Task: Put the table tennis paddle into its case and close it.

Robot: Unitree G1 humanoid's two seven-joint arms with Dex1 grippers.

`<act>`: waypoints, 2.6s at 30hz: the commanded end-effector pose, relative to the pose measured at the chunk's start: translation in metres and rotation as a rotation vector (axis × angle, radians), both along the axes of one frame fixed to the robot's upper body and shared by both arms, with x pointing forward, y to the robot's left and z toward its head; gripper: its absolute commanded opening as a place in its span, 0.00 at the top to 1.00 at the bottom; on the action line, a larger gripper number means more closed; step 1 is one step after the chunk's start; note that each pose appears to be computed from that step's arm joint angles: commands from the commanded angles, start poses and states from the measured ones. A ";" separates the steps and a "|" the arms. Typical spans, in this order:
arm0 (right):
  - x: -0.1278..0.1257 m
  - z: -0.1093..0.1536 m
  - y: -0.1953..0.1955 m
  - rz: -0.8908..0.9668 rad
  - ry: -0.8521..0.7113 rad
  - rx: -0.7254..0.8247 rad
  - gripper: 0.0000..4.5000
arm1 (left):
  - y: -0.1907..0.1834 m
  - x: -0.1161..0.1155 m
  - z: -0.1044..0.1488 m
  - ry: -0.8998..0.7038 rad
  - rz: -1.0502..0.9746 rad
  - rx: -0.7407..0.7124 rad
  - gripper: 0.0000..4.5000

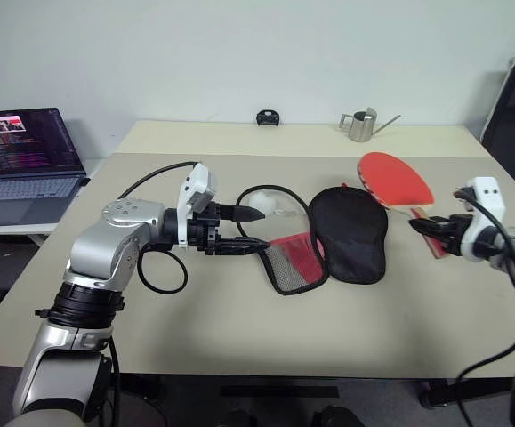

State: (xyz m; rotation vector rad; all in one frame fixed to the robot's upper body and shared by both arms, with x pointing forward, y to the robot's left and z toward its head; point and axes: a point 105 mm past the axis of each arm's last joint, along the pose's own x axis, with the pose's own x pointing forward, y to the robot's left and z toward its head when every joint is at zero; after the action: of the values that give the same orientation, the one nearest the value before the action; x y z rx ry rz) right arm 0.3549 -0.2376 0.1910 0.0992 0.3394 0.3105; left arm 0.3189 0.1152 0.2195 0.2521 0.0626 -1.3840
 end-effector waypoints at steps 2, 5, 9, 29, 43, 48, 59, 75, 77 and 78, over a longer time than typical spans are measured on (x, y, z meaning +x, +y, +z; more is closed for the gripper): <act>0.006 0.025 0.023 -0.026 -0.077 0.034 0.75 | 0.004 -0.003 0.013 -0.057 0.012 -0.020 0.21; 0.008 0.019 0.040 -0.023 -0.059 0.053 0.75 | 0.004 -0.003 0.013 -0.057 0.016 -0.021 0.21; 0.008 0.005 0.069 -0.009 -0.018 0.091 0.75 | 0.003 -0.003 0.012 -0.057 0.020 -0.026 0.21; 0.013 -0.052 0.071 -0.167 0.077 0.010 0.75 | 0.002 -0.005 0.010 -0.052 0.025 -0.042 0.21; 0.009 -0.068 0.078 -0.220 0.124 0.003 0.75 | 0.000 -0.005 0.008 -0.048 0.023 -0.046 0.21; 0.010 -0.071 0.080 -0.228 0.125 -0.015 0.75 | 0.002 -0.005 0.008 -0.048 0.027 -0.046 0.21; 0.004 -0.062 0.101 -0.156 0.081 0.001 0.01 | 0.003 -0.005 0.007 -0.046 0.033 -0.045 0.21; -0.030 -0.031 0.058 0.065 -0.018 -0.018 0.23 | 0.006 -0.005 0.003 -0.037 0.046 -0.043 0.21; -0.033 -0.030 0.061 0.108 -0.021 -0.018 0.37 | 0.008 -0.004 0.002 -0.033 0.056 -0.041 0.21; -0.035 -0.027 0.065 0.141 -0.033 -0.014 0.45 | 0.011 -0.004 0.001 -0.031 0.066 -0.039 0.21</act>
State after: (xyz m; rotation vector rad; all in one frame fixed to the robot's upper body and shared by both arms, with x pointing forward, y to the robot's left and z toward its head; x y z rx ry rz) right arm 0.3235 -0.1819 0.1496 0.0690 0.3814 0.3747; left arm 0.3169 0.1216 0.2093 0.2121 0.0625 -1.3304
